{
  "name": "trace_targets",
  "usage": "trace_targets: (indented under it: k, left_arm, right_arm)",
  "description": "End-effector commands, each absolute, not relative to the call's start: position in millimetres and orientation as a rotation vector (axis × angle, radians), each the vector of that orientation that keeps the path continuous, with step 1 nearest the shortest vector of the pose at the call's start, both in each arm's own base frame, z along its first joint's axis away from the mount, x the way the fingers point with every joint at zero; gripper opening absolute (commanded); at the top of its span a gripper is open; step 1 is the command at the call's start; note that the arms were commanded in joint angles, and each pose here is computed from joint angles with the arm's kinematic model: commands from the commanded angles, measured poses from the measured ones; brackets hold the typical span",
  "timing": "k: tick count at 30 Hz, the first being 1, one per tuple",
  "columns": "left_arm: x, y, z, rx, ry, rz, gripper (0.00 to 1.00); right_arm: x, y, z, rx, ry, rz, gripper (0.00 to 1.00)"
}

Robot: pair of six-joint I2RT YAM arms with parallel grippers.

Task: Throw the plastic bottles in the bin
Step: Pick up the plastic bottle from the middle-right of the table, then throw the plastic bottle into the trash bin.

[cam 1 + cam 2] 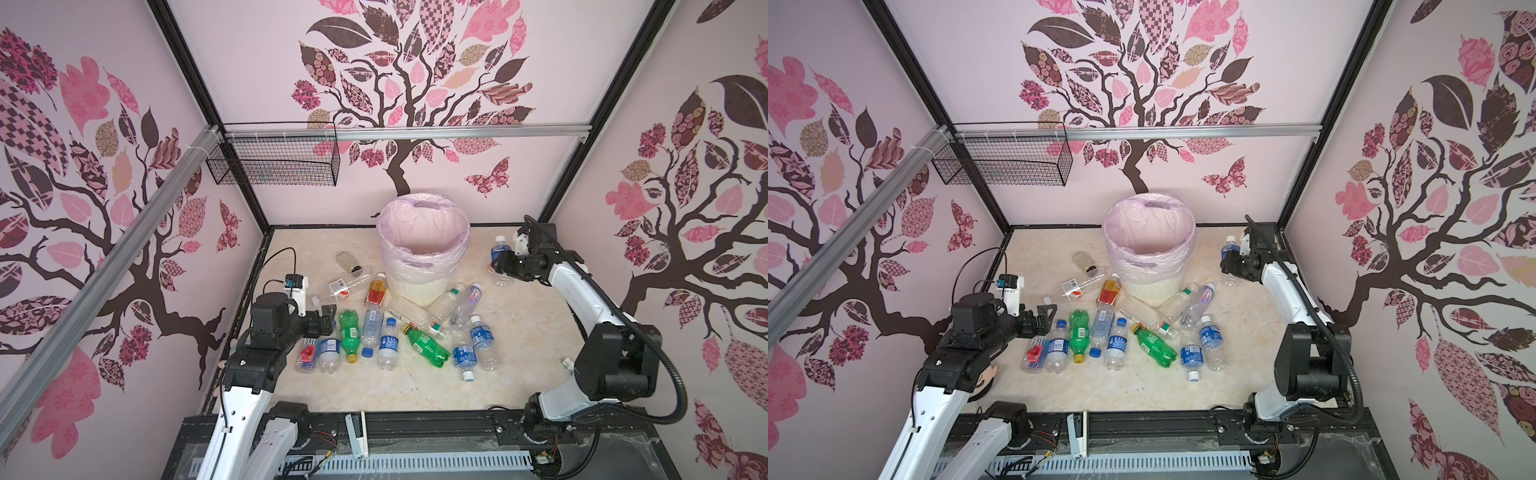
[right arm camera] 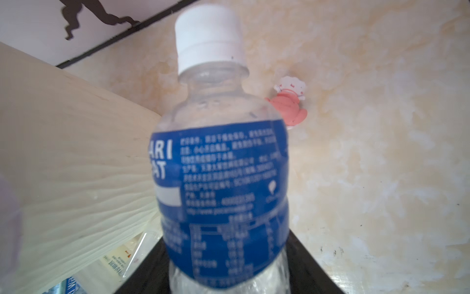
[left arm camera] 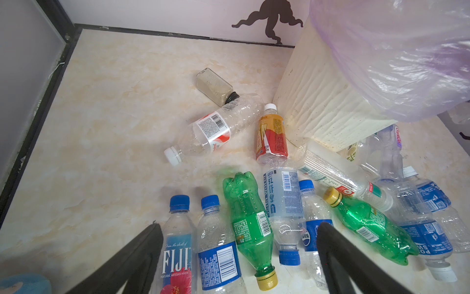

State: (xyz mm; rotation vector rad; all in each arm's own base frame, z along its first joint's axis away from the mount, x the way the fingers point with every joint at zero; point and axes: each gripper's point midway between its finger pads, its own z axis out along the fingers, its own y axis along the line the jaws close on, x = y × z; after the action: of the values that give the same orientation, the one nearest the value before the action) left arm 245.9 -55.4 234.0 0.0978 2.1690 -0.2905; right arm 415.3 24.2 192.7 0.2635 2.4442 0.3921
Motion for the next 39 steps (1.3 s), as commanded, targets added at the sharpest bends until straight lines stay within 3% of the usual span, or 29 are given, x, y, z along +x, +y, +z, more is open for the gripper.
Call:
trace_targets:
  k: [1, 11, 20, 29, 39]
  left_arm:
    - [245.6, -56.6, 236.2, 0.089, 2.156, -0.31, 0.98]
    - [245.9, -58.1, 235.7, 0.083, 2.154, -0.324, 0.98]
    - [245.5, -58.6, 235.4, 0.077, 2.152, -0.332, 0.98]
    - [243.8, -58.8, 239.1, 0.073, 2.14, -0.34, 0.98]
    - [241.3, -59.3, 243.8, 0.075, 2.132, -0.344, 0.98]
  right_arm:
    - [409.1, 37.8, 248.9, 0.205, 2.332, 0.486, 0.57]
    - [391.3, 77.3, 369.9, 0.01, 2.02, 0.756, 0.56]
    - [378.1, 118.5, 439.3, -0.139, 1.814, 1.081, 0.54]
    - [387.3, 165.5, 444.3, -0.222, 1.823, 1.123, 0.53]
    - [417.4, 203.3, 403.1, -0.227, 1.985, 0.901, 0.53]
